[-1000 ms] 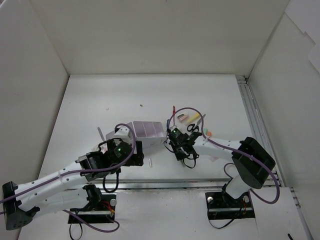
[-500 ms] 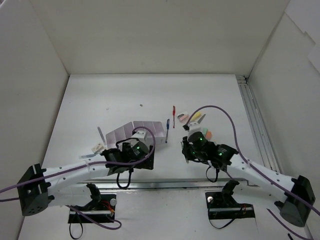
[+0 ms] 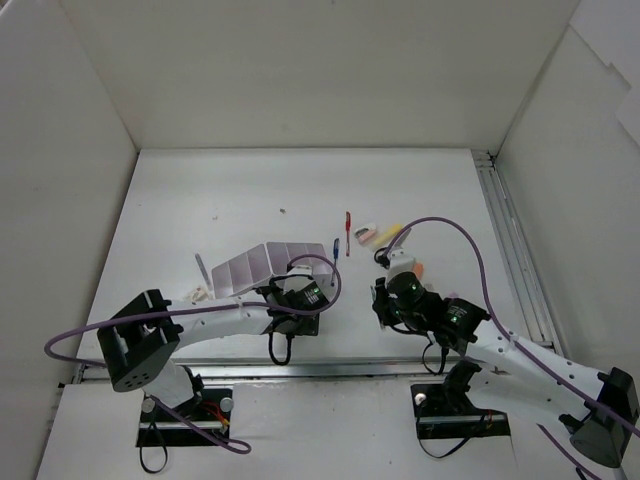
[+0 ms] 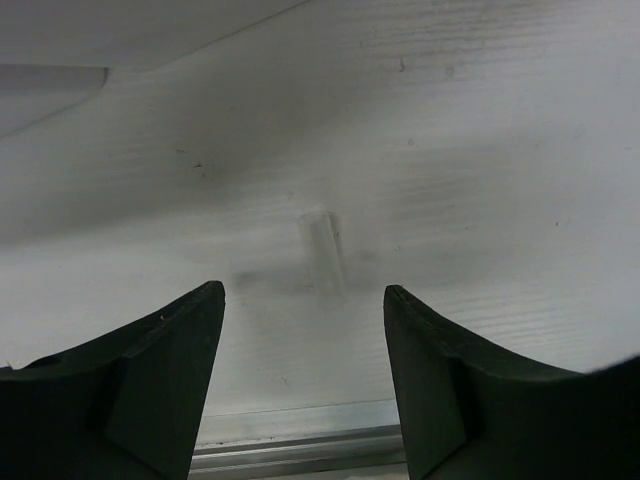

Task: Sort the stationery into containers
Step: Pick up the pen cap at the corner of the board.

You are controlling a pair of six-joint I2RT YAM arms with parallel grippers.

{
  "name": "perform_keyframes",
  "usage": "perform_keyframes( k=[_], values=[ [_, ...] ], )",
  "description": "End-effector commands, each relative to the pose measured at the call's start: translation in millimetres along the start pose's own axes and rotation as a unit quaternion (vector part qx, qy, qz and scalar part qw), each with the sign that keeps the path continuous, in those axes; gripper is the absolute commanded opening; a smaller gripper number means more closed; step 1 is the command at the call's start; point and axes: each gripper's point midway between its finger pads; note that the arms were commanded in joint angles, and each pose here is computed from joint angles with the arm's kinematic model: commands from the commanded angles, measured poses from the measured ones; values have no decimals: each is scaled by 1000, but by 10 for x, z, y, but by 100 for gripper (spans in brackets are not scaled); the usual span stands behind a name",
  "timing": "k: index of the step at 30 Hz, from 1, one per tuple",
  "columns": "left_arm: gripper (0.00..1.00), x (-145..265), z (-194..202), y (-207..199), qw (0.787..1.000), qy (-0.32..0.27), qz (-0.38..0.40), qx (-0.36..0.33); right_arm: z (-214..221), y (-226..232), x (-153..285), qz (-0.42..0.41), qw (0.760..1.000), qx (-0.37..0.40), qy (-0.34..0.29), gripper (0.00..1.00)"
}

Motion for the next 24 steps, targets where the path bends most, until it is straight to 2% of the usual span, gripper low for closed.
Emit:
perform_keyframes(
  k=[1,3,6,15,22,24],
  values=[
    [59,41,-161,-115,999,-22,9,28,-74,-21,-10,14,1000,-8,-17,0],
    [53,-16,-146,-86,999,-17,0,35,-82,-30,-4,15,1000,-9,-19,0],
    [48,-88,-100,-96,999,-11,-2,38,-66,-27,-3,15,1000,-7,-17,0],
    [46,-210,-149,-56,999,-11,-13,43,-51,-27,1,13,1000,-7,-14,0],
    [23,-231,-152,-91,1000,-9,-6,27,-84,-32,46,11,1000,-11,-23,0],
    [10,-229,-166,-107,1000,-11,-2,23,-89,-25,57,9,1000,-11,-25,0]
  ],
)
Point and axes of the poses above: each gripper's point midway between its finger pads, its own x axis back along the fingers, its own y axis along the line the jaws close on, z = x × y, and after that the axes turned 3 degrees about x, right-handed
